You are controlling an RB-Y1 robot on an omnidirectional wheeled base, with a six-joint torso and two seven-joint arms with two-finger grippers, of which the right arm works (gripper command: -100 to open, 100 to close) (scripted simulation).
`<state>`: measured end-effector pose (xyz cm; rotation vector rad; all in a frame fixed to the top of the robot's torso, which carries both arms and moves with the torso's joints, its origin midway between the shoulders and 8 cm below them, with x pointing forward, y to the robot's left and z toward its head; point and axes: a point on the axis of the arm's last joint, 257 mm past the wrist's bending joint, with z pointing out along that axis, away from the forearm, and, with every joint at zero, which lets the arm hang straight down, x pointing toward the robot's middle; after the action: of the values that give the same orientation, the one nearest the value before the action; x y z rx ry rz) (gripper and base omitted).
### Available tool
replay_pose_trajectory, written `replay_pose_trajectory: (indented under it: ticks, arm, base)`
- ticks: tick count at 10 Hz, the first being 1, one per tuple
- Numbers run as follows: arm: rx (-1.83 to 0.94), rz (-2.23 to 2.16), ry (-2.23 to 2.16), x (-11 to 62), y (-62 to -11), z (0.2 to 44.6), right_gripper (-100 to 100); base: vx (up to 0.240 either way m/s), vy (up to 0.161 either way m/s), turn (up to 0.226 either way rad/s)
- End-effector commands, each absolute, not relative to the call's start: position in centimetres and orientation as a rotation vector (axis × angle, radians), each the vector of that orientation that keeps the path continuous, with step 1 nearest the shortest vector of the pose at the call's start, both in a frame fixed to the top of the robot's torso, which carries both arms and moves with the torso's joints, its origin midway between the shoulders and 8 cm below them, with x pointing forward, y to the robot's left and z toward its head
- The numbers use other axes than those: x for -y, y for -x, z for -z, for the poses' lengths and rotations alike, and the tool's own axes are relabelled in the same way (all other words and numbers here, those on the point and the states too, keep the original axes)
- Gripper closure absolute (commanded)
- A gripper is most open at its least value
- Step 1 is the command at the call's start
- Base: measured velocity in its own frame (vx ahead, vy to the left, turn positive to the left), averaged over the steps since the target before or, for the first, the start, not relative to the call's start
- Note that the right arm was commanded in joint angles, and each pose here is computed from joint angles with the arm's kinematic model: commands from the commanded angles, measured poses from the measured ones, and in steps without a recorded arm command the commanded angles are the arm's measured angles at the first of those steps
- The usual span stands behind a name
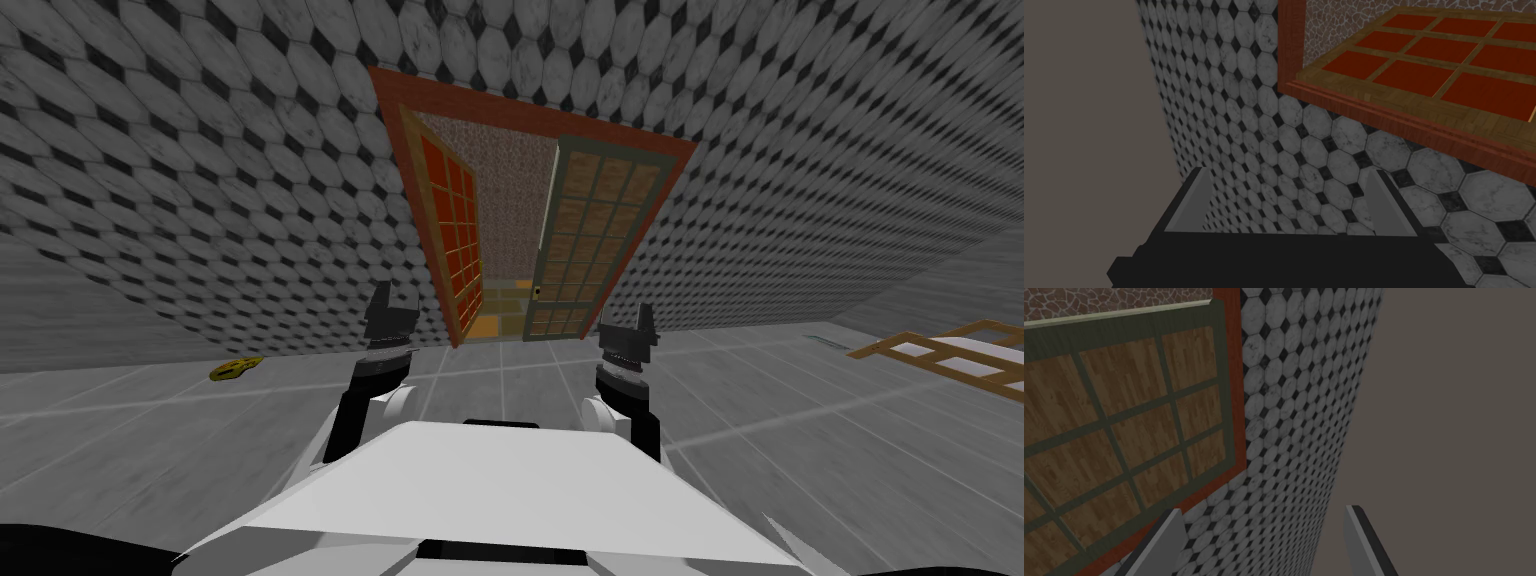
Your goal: Push the door open
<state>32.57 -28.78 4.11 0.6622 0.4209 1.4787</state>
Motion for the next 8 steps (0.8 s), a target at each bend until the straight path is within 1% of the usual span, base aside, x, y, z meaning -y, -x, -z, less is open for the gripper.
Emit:
replay_pose_trajectory:
  ticks: [1, 2, 5, 8]
  arm:
    - [-0.47, -1.43, -0.647, 28.4, -33.1, -3.0, -100]
    - [-0.47, -1.43, -0.647, 28.4, -33.1, -3.0, -100]
    - [-0.55, -1.348, -0.62, 27.9, -33.9, -1.1, -100]
    - [-0.617, -1.276, -0.594, 27.5, -34.5, 0.6, -100]
  base:
    - [0.013, -0.108, -0.049]
    - [0.137, 0.0, -0.018]
    - [0.17, 0.017, -0.032]
    - [0.146, -0.016, -0.034]
